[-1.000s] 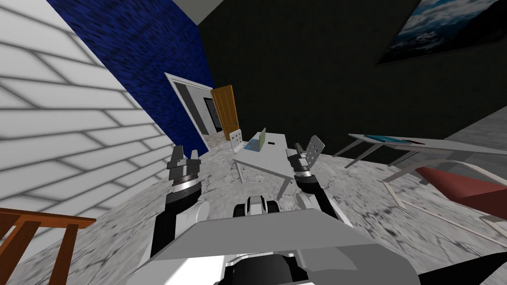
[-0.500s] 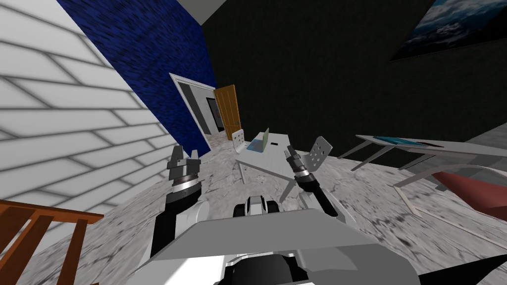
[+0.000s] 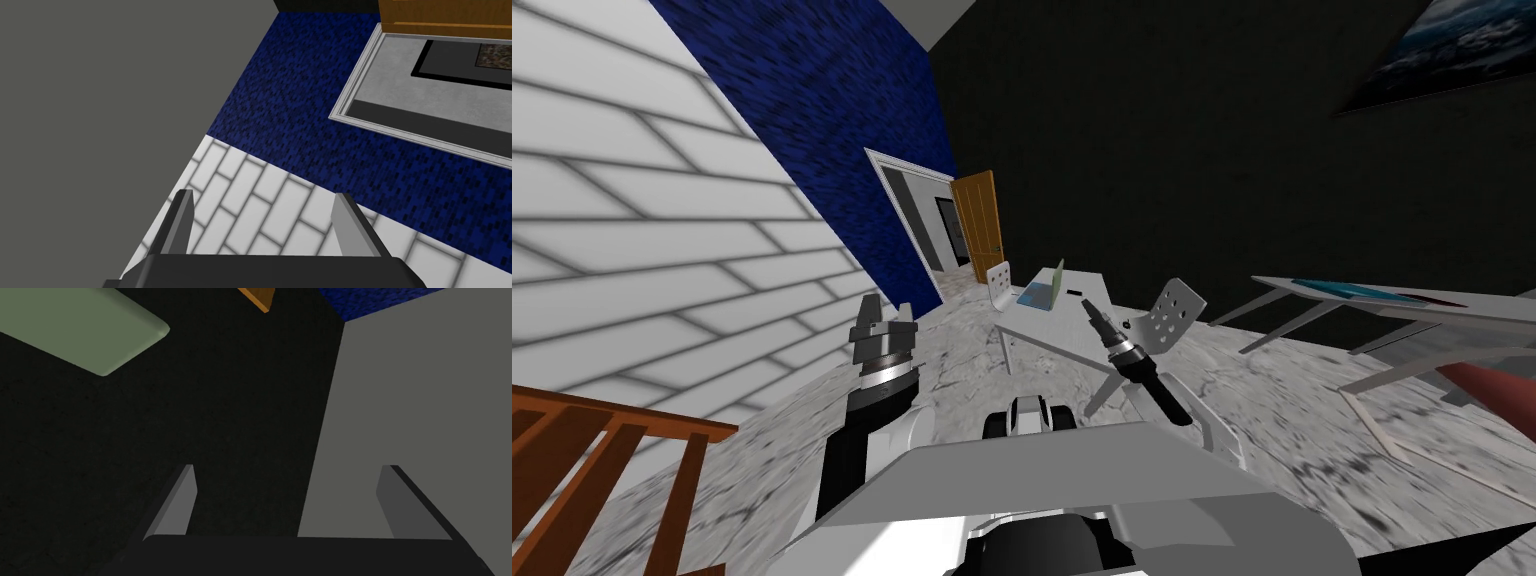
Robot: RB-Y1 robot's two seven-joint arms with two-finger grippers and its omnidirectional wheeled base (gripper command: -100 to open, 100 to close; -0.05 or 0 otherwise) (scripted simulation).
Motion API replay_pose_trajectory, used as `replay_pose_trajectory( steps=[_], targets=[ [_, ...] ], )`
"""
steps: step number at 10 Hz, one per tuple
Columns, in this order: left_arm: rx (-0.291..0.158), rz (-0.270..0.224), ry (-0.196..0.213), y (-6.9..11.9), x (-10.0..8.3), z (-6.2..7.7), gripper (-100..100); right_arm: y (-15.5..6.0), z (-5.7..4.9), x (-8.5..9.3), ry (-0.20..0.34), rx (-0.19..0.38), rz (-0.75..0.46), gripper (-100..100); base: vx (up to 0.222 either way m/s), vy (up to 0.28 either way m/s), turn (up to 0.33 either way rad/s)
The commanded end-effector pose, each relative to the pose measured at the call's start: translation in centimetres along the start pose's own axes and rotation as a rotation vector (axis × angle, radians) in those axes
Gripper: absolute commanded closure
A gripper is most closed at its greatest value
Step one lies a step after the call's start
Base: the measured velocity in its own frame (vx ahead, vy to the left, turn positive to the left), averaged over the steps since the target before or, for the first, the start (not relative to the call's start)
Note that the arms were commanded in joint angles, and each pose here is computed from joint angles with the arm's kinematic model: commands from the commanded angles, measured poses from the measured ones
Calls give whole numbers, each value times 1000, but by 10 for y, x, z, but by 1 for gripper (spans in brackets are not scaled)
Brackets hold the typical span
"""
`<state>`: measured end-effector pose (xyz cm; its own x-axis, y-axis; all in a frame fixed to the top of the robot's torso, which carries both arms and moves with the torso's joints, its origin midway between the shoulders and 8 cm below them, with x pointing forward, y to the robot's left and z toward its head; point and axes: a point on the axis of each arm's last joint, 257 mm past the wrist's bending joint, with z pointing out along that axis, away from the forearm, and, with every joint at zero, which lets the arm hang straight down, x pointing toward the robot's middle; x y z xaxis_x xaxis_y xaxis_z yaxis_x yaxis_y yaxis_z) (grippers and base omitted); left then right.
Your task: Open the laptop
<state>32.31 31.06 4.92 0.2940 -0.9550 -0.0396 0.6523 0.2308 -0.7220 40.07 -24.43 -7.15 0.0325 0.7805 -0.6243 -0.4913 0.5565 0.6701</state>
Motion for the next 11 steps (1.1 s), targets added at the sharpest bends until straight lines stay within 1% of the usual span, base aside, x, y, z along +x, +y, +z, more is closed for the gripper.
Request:
replay_pose_trajectory(
  steps=[1, 4, 7, 8, 11],
  targets=[
    [0, 0, 0, 0, 0, 0, 0, -18, 1, 8, 82, 13, -171, -100, 67, 72, 63],
    [0, 0, 0, 0, 0, 0, 0, -44, 1, 11, 181, 26, -382, -100, 70, 74, 63],
    [0, 0, 0, 0, 0, 0, 0, -75, 0, 6, 279, 40, -604, -100, 66, 77, 63],
    [0, 0, 0, 0, 0, 0, 0, -75, 0, 6, 285, 37, -612, -100, 49, 47, 18],
    [0, 0, 0, 0, 0, 0, 0, -108, -1, -8, 379, 52, -840, -100, 57, 41, 59]
  ],
)
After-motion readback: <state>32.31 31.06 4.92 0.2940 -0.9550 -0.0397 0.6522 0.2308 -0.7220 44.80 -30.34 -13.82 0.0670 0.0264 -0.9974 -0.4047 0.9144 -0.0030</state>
